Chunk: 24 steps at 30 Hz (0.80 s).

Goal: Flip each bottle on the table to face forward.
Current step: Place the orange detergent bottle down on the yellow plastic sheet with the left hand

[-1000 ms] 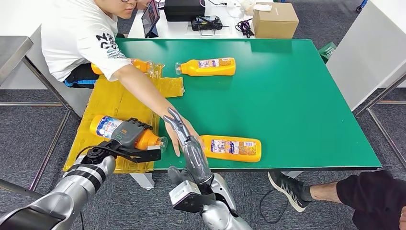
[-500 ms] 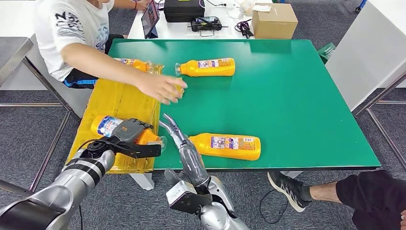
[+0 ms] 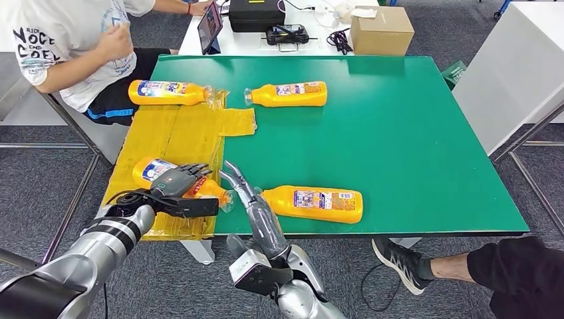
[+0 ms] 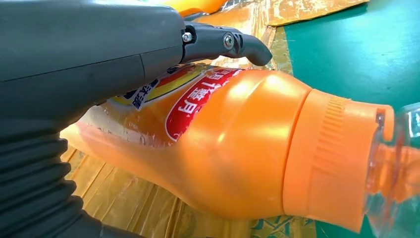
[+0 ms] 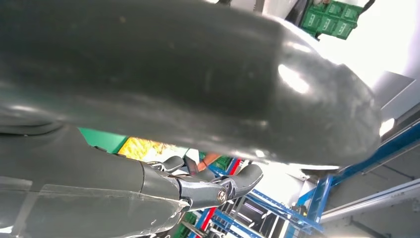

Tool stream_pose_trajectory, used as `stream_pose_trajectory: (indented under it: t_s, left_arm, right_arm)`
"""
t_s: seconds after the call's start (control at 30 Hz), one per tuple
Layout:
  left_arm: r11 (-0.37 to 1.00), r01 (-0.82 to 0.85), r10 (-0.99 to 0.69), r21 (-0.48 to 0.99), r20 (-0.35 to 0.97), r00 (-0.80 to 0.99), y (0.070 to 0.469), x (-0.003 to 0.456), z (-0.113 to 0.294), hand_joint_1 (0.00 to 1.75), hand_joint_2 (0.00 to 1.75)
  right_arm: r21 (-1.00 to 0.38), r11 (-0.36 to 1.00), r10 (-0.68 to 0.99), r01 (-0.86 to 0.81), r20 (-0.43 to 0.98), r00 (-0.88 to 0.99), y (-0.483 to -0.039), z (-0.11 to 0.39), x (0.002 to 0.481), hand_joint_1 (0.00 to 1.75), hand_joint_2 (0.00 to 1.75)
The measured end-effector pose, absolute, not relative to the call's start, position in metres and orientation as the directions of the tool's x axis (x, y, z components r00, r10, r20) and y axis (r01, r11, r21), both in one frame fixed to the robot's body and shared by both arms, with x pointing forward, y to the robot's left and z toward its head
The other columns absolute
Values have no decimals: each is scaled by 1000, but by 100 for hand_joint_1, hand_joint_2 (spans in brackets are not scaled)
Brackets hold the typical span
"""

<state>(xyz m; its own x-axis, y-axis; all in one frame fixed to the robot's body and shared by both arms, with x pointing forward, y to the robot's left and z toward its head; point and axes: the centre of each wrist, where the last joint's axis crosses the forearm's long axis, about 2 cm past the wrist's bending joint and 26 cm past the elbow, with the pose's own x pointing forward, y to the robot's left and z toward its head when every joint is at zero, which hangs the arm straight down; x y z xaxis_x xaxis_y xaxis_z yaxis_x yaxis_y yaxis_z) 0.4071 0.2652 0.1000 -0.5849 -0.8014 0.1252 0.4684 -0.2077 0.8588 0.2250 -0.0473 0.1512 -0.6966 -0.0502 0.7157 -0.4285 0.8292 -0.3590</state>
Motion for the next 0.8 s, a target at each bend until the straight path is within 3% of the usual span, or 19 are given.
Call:
stream_pose_trajectory:
  t_s: [0.3, 0.6, 0.8]
  left_arm:
    - [-126, 524, -804, 842, 222, -551, 268, 407, 99, 0, 0]
    - [34, 616, -744, 787, 431, -510, 269, 404, 96, 0, 0]
    - [256, 633, -628, 730, 624, -466, 266, 392, 85, 0, 0]
  right_arm:
    - [-355, 826, -54, -437, 723, -689, -47, 150, 226, 0, 0]
    - [-357, 822, -52, -444, 730, -682, -46, 147, 228, 0, 0]
    - [-359, 817, -53, -452, 733, -678, -45, 145, 230, 0, 0]
